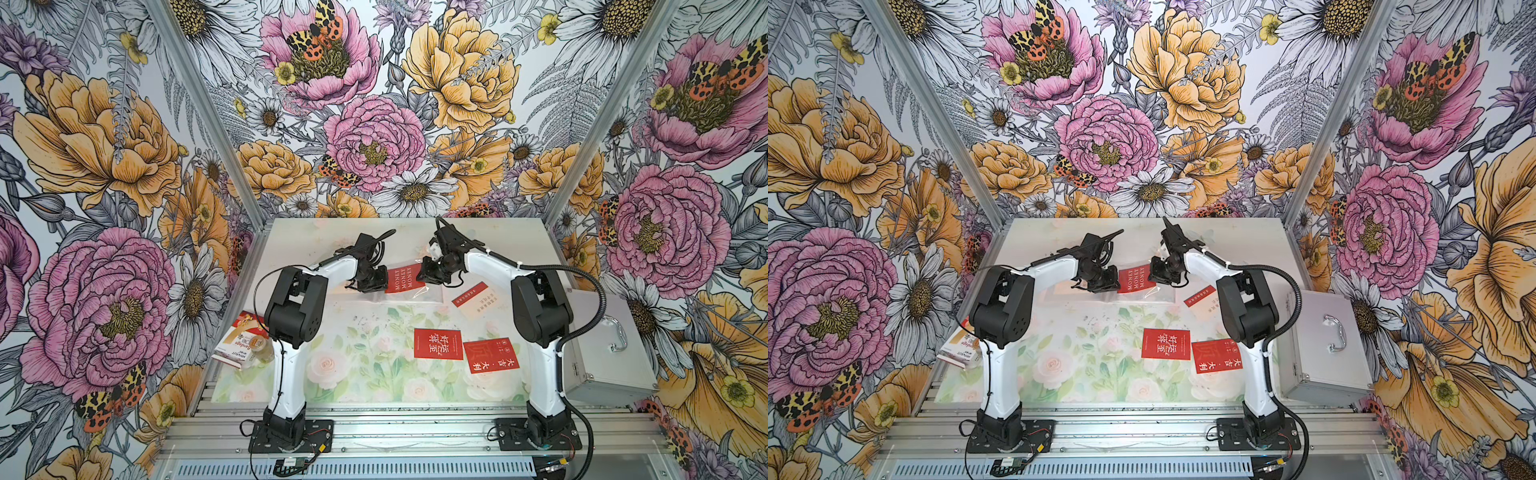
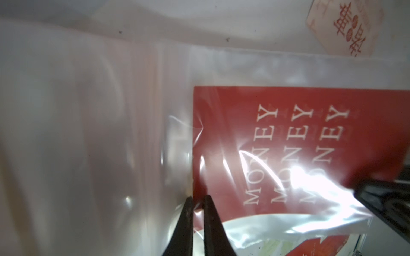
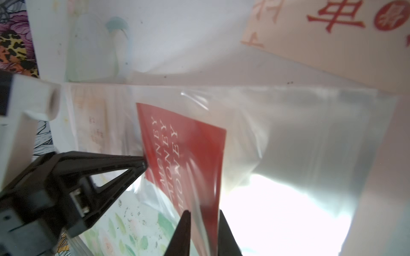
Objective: Place the photos into the photo albums
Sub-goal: Turn the page of the photo album at the center of the board.
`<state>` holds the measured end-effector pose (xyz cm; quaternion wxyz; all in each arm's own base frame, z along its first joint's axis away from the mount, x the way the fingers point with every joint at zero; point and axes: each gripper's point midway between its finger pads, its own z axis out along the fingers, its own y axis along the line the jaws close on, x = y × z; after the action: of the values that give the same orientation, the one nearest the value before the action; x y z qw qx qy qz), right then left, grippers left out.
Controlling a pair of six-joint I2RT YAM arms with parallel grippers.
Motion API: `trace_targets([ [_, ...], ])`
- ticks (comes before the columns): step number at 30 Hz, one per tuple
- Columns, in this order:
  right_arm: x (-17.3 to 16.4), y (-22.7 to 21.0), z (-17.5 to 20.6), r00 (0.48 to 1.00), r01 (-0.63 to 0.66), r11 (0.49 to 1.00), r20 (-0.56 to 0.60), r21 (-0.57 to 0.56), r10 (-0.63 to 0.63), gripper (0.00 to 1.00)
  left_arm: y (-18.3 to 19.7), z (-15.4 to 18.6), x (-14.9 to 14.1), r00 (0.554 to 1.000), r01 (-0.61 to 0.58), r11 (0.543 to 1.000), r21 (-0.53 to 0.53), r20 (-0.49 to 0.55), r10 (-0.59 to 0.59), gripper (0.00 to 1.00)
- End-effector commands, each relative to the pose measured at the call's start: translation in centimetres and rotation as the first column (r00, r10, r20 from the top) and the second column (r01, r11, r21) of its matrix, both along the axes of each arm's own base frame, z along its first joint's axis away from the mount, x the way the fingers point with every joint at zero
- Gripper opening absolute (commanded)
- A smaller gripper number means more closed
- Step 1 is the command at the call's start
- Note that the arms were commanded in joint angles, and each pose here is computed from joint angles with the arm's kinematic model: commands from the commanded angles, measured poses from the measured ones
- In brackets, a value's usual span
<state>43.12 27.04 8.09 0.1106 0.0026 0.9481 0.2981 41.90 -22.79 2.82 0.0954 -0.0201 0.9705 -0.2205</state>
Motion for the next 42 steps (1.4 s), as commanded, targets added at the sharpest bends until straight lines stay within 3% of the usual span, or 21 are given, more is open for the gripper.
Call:
trace_targets([
  [1, -0.5, 2.5, 4.9, 0.997, -0.057, 0.993, 0.066, 0.102, 0.050, 0.21, 0.1, 0.0, -0.3, 1.000, -0.010, 1.000, -0.020, -0.013, 0.009, 0.12],
  [14, -2.4, 6.5, 8.9, 0.978, -0.193, 0.958, 0.117, 0.213, 0.171, 0.26, 1.6, 3.0, 0.4, 0.998, -0.045, 0.998, -0.036, 0.048, 0.047, 0.14],
  [25, -2.1, 11.2, 10.4, 0.956, -0.276, 0.929, 0.172, 0.248, 0.238, 0.29, 7.2, 6.4, 0.1, 0.977, -0.177, 0.980, -0.088, 0.104, 0.186, 0.18],
  [42, -0.9, 19.6, 8.6, 0.939, -0.342, 0.876, 0.158, 0.339, 0.305, 0.32, 19.6, 12.1, -4.4, 0.858, -0.431, 0.871, -0.234, 0.193, 0.476, 0.19],
])
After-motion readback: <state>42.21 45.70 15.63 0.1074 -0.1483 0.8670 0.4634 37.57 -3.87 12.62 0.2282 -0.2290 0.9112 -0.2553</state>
